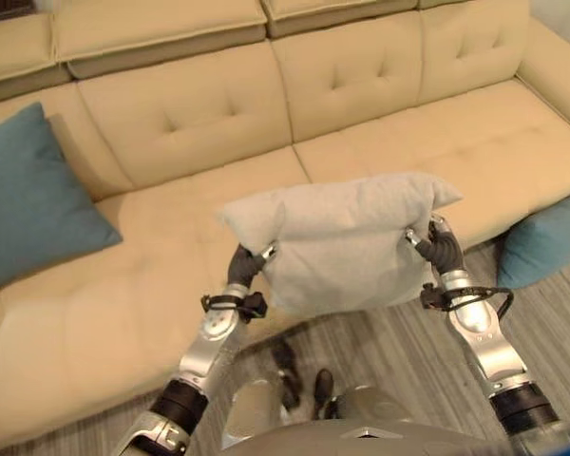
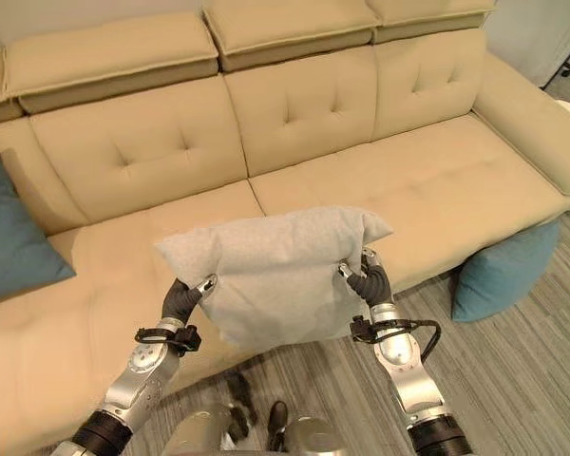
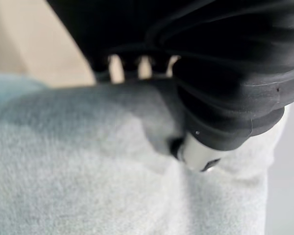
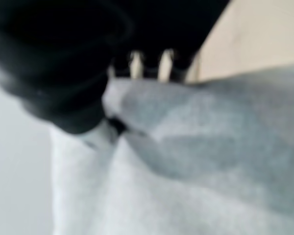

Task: Pick up all the scattered cushions and arrange them neatly on the sofa.

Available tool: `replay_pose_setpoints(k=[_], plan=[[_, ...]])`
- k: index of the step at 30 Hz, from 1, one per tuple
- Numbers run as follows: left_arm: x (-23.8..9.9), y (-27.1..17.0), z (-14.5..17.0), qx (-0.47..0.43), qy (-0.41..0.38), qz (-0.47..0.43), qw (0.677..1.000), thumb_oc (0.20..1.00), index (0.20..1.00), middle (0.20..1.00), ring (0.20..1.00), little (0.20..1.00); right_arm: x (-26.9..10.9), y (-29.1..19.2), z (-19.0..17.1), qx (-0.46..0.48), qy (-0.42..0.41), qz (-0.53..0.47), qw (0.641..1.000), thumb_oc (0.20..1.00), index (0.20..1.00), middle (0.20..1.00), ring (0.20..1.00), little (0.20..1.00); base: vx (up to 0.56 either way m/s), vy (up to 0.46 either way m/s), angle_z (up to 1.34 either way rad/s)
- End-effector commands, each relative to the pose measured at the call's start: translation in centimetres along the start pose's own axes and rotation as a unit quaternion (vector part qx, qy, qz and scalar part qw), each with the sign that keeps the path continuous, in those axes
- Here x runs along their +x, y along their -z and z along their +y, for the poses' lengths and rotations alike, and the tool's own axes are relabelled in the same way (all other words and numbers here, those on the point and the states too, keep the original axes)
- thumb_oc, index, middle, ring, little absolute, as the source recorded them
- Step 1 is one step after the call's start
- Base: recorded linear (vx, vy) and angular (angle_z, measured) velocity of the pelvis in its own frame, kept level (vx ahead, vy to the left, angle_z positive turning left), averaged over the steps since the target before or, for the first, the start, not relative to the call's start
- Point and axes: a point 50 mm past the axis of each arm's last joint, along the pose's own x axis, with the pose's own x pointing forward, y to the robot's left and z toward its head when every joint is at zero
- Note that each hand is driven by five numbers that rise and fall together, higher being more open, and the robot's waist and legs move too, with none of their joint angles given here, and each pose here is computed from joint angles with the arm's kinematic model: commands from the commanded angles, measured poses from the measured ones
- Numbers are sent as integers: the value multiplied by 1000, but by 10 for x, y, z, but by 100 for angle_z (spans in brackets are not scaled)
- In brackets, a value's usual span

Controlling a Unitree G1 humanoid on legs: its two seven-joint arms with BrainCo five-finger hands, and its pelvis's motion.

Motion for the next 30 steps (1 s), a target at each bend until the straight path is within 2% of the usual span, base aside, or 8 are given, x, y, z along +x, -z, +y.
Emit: replay_pose_setpoints(k=[1,10,23,27,30], plan=[[7,-47,-49,-11,118,-126,985,200,200,200,200,200,17,-52,18,29,-34,-141,989,200,200,200,200,200,77,4,39],[8,-49,-43,-9,111,-132,985,200,200,200,200,200,20,-60,15,11,-34,-159,987,200,200,200,200,200,71,-128,57],[7,-49,-37,-22,87,-131,987,200,200,200,200,200,17,-56,0,-4,-10,-151,988,200,200,200,200,200,35,-116,13],[20,-65,-45,-14,85,-162,983,200,200,200,200,200,29,-63,-4,-13,2,-166,986,200,200,200,200,200,-51,-50,9],[39,-95,-60,-5,83,-213,974,200,200,200,200,200,54,-85,1,-8,4,-202,979,200,200,200,200,200,-117,-20,9]])
